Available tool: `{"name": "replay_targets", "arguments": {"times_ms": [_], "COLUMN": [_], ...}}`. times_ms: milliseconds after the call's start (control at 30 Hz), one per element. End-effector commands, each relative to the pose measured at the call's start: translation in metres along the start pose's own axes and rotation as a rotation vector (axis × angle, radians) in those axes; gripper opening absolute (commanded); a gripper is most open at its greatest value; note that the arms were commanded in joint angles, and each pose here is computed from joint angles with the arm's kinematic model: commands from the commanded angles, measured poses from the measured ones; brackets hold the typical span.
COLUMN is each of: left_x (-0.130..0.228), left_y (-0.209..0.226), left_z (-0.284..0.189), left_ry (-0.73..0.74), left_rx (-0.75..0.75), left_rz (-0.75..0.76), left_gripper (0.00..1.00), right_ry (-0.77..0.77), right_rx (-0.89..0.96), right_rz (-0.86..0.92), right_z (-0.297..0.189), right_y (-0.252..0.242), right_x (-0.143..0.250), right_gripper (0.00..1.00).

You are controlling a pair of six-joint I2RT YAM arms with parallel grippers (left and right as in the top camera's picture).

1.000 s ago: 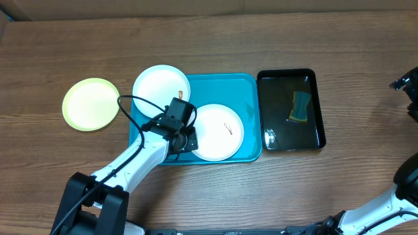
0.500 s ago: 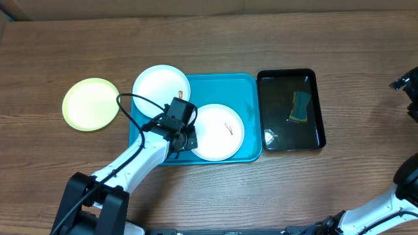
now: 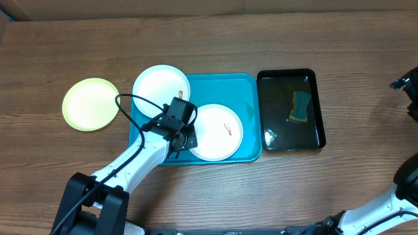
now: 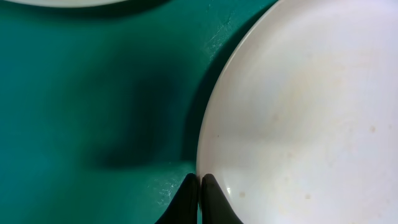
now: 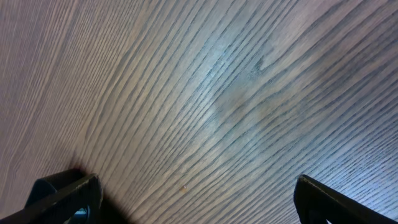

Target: Clean dirty plates on tray and stack at the side

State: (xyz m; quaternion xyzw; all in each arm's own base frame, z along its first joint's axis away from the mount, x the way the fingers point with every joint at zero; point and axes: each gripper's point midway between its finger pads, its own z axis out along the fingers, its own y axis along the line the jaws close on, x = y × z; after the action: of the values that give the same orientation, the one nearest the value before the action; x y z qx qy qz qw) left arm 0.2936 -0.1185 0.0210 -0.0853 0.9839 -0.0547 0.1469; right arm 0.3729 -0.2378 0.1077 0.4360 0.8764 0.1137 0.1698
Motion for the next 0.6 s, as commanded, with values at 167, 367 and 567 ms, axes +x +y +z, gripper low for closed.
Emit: {"name": "replay_targets", "arguments": {"times_ms": [167, 367, 567], "left_x": [0.004, 0.002, 0.003], "left_y": [0.000, -0.001, 0.000], "left_z": [0.004, 0.004, 0.004], "left_ry": [0.006, -0.005, 0.002], "left_rx": [-0.015, -0.009, -0.013], "left_rz": [-0.005, -0.006, 0.006], "left_gripper": [0.04, 0.04, 0.04], "right_ry": [-0.032, -0.032, -0.143], "right_rx": [-0.015, -0.015, -0.048], "right_rz": [-0.006, -0.006, -0.041], "right_z": [-0.010, -0.010, -0.012], "right_y": [0.006, 0.006, 0.015], "right_x": [-0.007, -0.006, -0.034], "right_gripper": [1.00, 1.00, 1.00]}}
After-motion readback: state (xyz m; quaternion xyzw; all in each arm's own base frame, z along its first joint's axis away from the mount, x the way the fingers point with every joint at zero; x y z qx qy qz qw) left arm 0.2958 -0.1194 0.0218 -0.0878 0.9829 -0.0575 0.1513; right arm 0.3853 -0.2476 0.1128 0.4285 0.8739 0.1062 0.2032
